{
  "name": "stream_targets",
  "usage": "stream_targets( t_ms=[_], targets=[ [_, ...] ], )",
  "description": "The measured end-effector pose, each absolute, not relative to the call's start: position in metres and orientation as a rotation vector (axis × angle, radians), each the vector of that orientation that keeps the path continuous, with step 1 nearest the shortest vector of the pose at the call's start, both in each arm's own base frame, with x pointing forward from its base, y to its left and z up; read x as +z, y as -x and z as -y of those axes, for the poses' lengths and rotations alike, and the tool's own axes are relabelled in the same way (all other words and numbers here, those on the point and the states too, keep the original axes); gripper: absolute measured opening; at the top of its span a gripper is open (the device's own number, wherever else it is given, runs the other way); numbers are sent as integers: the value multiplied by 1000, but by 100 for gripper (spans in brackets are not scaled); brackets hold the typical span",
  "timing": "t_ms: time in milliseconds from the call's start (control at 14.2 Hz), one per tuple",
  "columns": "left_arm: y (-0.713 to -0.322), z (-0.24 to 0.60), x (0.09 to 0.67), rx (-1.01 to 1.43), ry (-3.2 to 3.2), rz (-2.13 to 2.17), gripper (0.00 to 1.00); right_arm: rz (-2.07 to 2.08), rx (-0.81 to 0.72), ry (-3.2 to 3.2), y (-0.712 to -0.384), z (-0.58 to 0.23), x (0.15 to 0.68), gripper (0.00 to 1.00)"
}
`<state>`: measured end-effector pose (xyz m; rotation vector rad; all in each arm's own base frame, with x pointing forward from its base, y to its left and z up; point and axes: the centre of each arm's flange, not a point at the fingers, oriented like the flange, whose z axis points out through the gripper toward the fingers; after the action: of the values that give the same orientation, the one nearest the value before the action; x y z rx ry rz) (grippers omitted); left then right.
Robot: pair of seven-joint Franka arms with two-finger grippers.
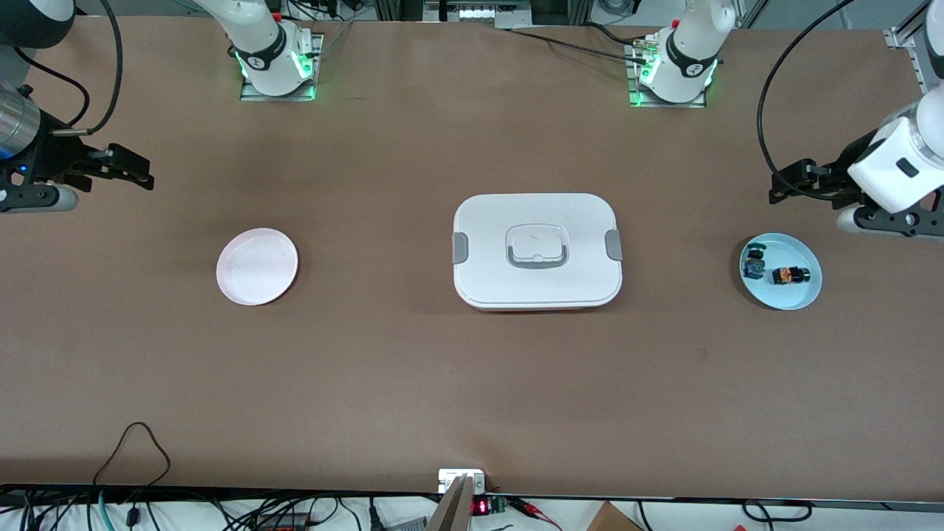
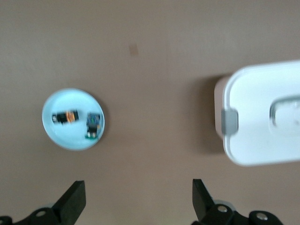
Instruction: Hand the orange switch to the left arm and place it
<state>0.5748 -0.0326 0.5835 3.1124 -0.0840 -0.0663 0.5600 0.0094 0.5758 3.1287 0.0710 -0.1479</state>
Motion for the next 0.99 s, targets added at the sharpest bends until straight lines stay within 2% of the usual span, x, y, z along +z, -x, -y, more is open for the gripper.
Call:
stream_targets(
  t_ms=[282, 634, 987],
  targets=[
    [-560, 24, 569, 75, -3122, 59, 100, -70, -156, -3129, -556, -9, 578, 100],
    [-551, 25, 575, 16, -3145, 76, 100, -69, -130, -3132, -545, -8, 589, 100],
    [-542, 24, 592, -26, -3171, 85, 100, -70, -114, -3136, -520, -7, 587, 100]
  ],
)
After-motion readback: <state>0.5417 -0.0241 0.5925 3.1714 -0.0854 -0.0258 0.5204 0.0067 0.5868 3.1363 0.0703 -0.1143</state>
